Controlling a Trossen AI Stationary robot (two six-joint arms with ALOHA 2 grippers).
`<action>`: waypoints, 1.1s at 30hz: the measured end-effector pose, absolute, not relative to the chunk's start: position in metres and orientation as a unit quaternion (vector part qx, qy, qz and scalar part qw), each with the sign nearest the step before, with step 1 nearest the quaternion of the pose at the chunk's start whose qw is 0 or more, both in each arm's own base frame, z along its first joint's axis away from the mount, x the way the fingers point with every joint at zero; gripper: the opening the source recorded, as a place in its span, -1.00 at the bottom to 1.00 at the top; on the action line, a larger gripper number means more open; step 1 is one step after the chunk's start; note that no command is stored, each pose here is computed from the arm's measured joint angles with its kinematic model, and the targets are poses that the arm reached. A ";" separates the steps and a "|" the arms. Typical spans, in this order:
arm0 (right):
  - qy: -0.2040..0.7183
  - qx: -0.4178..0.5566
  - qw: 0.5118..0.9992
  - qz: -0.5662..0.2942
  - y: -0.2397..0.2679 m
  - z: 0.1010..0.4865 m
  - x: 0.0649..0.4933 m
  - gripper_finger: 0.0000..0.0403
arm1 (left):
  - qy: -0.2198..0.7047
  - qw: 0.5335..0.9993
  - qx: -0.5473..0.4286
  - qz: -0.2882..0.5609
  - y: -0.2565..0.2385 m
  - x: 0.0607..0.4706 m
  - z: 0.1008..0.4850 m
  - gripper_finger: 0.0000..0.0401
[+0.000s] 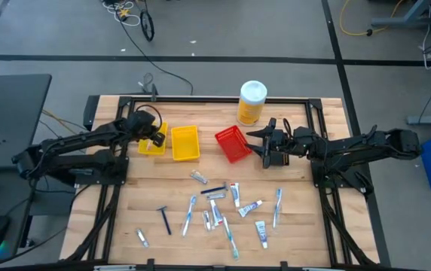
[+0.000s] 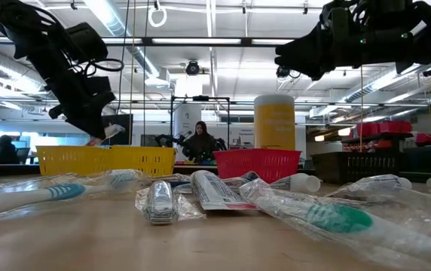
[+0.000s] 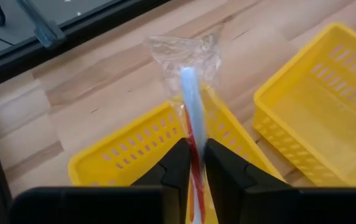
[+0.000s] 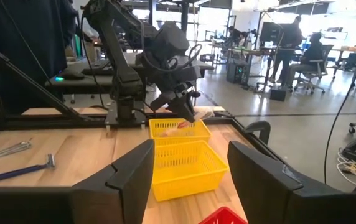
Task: Pick & Place Travel size toiletries
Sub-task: Put the red toothbrush into the left yellow bin, then put the silver nail cutter into the right yellow bin
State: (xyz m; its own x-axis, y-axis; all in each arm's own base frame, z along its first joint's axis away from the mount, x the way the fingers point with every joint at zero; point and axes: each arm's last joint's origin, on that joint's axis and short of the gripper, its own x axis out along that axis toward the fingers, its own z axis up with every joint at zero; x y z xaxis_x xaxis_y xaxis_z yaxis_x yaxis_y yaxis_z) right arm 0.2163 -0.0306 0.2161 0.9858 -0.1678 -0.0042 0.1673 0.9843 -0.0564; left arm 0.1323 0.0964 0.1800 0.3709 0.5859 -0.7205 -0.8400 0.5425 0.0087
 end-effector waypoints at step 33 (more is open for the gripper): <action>0.030 -0.022 0.996 -0.083 -0.031 0.211 0.216 0.27 | 0.374 0.826 -0.186 0.379 0.106 0.159 0.209 -0.21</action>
